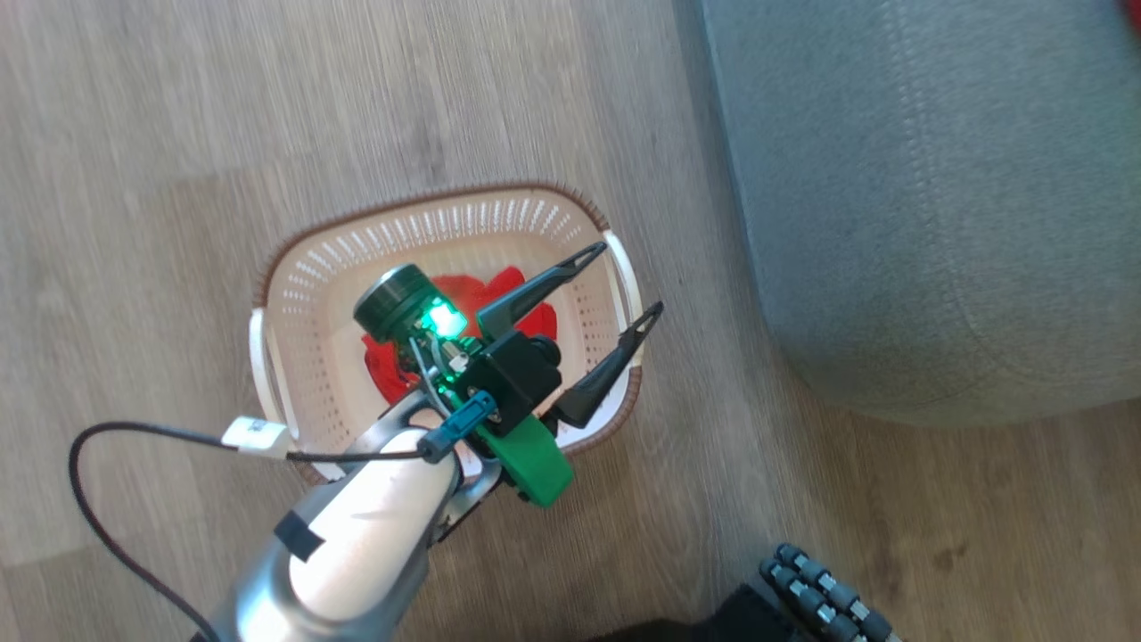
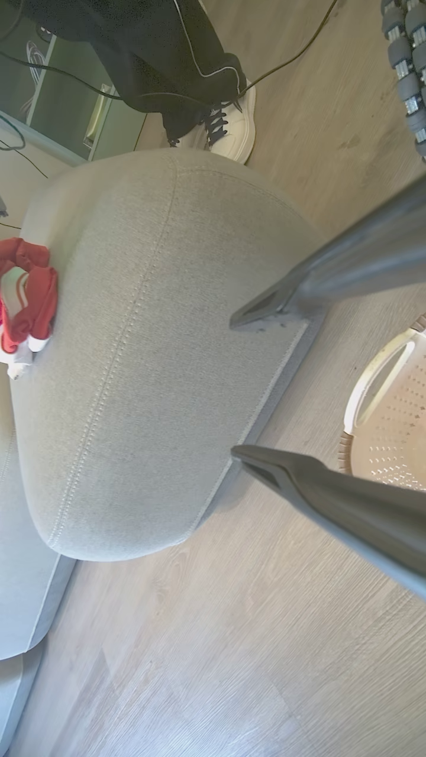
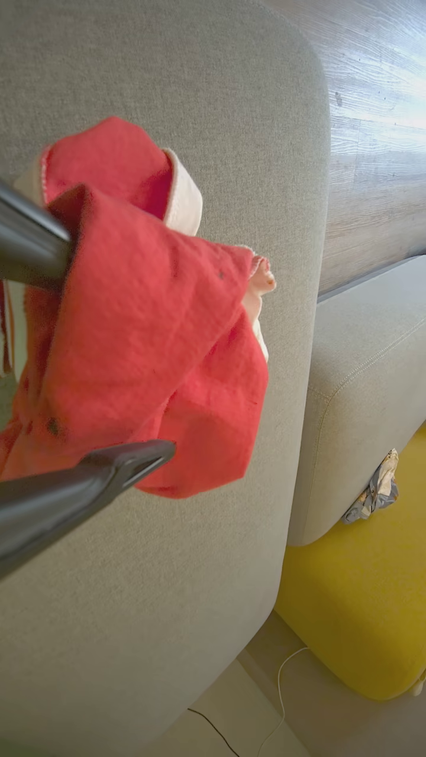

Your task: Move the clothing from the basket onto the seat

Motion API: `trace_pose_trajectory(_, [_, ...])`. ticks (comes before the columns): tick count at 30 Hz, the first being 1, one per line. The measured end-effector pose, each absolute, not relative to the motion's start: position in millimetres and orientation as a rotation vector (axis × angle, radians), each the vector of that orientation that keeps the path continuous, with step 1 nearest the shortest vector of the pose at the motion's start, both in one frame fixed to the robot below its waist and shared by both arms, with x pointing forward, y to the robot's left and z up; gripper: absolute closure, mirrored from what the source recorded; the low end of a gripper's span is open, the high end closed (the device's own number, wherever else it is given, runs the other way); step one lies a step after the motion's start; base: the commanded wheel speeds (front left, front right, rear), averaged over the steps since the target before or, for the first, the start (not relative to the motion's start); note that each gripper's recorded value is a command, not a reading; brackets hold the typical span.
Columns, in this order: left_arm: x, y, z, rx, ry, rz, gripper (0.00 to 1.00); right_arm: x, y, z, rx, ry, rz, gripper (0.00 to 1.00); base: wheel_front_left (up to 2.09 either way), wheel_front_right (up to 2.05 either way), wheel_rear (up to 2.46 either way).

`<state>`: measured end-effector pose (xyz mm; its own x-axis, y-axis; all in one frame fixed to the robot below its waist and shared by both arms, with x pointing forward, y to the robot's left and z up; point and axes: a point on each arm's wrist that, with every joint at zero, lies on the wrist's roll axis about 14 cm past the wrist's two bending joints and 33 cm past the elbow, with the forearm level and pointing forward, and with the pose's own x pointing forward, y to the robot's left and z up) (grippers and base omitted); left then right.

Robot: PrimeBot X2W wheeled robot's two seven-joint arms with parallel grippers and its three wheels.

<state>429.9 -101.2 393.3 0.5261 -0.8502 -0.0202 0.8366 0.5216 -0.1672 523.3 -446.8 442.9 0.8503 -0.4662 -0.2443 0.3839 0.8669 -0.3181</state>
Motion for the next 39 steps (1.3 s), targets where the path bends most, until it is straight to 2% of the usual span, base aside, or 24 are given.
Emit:
trace_pose_trajectory(8, [411.0, -108.2, 442.1, -0.16, 0.039, -1.002, 0.0, 479.5, -442.5, 453.4, -0.304, 0.399, -0.41, 0.0, 0.0, 0.0, 0.0])
trace_pose_trajectory(13, [398.1, -107.1, 464.3, -0.153, 0.007, -0.991, 0.0, 469.5, -437.1, 478.5, -0.306, 0.363, -0.39, 0.0, 0.0, 0.0, 0.0])
trace_pose_trajectory(16, [395.9, -104.4, 480.3, -0.152, -0.025, -0.969, 0.0, 471.8, -432.2, 505.2, -0.287, 0.284, -0.385, 0.0, 0.0, 0.0, 0.0])
trace_pose_trajectory(21, [394.1, -93.9, 501.0, -0.145, -0.07, -0.923, 0.0, 488.0, -402.1, 577.9, -0.228, 0.005, -0.318, 0.0, 0.0, 0.0, 0.0])
trace_pose_trajectory(28, [396.4, -61.2, 528.3, -0.139, -0.136, -0.801, 0.0, 461.5, -351.2, 617.3, -0.057, -0.238, -0.174, 0.0, 0.0, 0.0, 0.0])
trace_pose_trajectory(34, [400.5, -15.0, 551.1, -0.136, -0.199, -0.624, 0.0, 444.2, -291.5, 641.2, 0.026, -0.367, 0.001, 0.0, 0.0, 0.0, 0.0])
trace_pose_trajectory(39, [401.9, 23.3, 557.5, -0.134, -0.215, -0.472, 0.0, 433.9, -259.9, 634.9, 0.09, -0.382, 0.072, 0.0, 0.0, 0.0, 0.0])
